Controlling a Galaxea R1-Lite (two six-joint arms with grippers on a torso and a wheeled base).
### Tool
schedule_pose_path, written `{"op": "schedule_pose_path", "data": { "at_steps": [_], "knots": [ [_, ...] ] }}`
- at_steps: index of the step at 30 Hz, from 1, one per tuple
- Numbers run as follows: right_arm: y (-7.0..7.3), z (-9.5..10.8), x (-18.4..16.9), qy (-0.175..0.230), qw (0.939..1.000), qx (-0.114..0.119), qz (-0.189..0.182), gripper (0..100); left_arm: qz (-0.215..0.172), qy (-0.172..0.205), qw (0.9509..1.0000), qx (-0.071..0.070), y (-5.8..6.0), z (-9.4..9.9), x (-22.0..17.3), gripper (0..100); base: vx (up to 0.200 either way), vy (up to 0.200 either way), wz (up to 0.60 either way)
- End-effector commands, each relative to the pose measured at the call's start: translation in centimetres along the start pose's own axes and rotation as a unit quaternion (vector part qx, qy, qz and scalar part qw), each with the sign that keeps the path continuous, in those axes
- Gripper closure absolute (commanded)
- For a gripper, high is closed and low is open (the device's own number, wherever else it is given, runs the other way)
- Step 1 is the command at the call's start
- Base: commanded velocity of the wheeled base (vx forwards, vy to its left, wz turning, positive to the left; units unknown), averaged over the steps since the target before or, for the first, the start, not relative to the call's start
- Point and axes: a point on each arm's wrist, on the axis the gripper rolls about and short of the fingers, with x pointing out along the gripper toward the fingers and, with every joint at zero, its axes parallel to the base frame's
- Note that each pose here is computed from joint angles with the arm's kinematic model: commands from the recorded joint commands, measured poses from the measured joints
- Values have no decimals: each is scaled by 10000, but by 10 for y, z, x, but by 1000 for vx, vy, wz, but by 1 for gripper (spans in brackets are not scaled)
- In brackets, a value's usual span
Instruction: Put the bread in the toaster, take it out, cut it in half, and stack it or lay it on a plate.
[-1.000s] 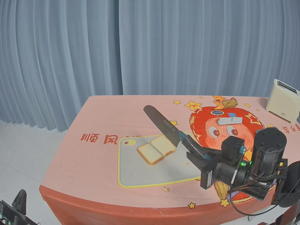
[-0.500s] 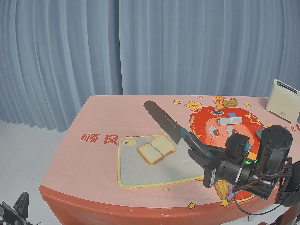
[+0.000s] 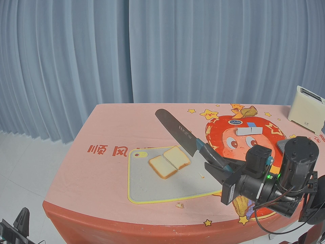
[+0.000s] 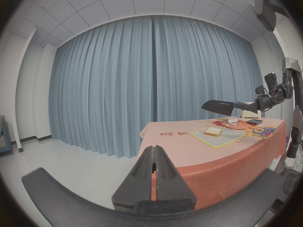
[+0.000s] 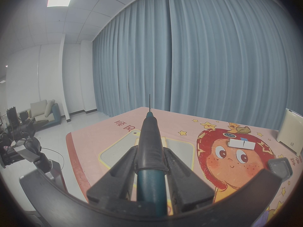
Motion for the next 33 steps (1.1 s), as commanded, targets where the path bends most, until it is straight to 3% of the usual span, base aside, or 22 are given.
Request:
{"op": "schedule_pose_path", "data": {
  "at_steps": [1,11,33],
  "knots": [
    [1,-2,0,42,10000,-18,18,100,-6,104,9999,-1,0,-5,2,100,0,0,0],
    [-4,7,-3,-140,9999,74,-52,100,-6,104,9999,-1,0,-5,2,100,0,0,0],
    [-46,23,3,-399,9955,238,-831,100,-6,104,9999,-1,0,-5,2,100,0,0,0]
  ]
}}
